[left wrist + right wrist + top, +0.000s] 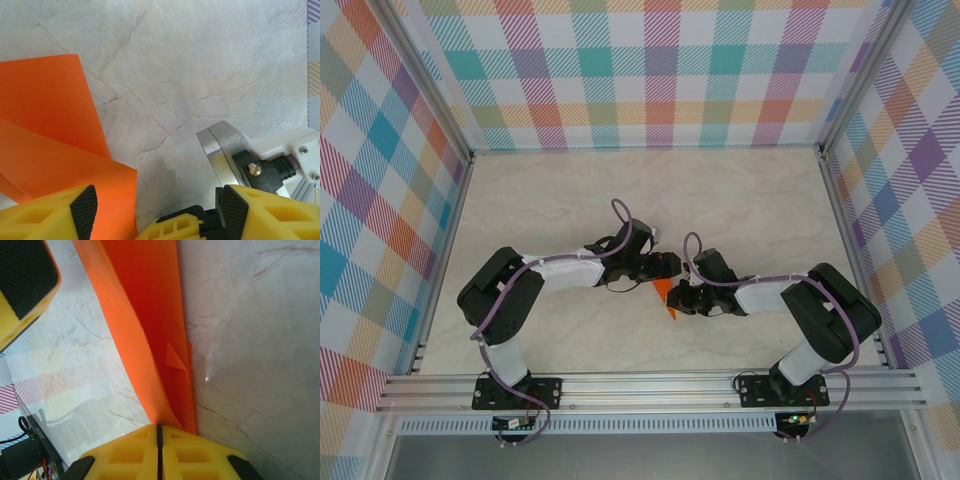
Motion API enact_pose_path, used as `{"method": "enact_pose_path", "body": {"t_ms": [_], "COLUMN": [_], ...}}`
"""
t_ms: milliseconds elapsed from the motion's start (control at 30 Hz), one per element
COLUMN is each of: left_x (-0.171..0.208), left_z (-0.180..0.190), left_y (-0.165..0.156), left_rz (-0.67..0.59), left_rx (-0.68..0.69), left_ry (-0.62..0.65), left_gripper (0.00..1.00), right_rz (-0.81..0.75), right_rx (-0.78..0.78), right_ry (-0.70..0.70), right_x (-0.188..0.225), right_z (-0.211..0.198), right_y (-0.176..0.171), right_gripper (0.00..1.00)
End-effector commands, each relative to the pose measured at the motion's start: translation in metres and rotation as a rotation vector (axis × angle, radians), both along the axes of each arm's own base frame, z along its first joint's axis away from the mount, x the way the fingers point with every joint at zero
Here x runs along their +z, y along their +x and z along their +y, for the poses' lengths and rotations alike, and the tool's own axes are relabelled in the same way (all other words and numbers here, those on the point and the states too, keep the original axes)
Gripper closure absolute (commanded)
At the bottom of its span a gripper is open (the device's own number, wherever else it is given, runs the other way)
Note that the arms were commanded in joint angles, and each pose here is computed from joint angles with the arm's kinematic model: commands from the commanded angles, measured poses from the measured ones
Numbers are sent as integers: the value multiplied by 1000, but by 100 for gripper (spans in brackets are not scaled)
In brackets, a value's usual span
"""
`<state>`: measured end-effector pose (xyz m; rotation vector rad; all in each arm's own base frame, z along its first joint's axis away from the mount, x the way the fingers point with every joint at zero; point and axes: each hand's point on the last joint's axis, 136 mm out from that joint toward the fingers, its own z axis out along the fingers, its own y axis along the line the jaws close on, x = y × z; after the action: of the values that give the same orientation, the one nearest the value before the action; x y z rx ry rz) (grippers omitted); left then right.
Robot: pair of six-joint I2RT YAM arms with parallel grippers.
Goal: Fold a paper plane with a square sheet of paper (pick it up from the middle)
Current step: Fold the wing for the fifth time at the center of the table.
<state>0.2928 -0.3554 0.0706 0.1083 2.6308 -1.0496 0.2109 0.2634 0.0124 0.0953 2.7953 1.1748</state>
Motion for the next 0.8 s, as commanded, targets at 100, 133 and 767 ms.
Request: {"method": "enact_pose_path", "body": {"t_ms": [100, 133, 767], "left_x": [-18, -18, -2], "left_z": [4, 3, -15], "left_y": [1, 2, 12], "left_rz": [9, 4, -24], "left_rx": [13, 20, 33], "left_ry": [14, 8, -120], "left_gripper": [32, 32, 30], "right_rz": [129, 130, 138], "right_rx": [-29, -28, -18], "right_ry": [-183, -184, -198], "right_x": [-47, -47, -51], "right_z": [-33, -33, -34], "right_y": [-29, -29, -31], "right_gripper": [92, 92, 93]}}
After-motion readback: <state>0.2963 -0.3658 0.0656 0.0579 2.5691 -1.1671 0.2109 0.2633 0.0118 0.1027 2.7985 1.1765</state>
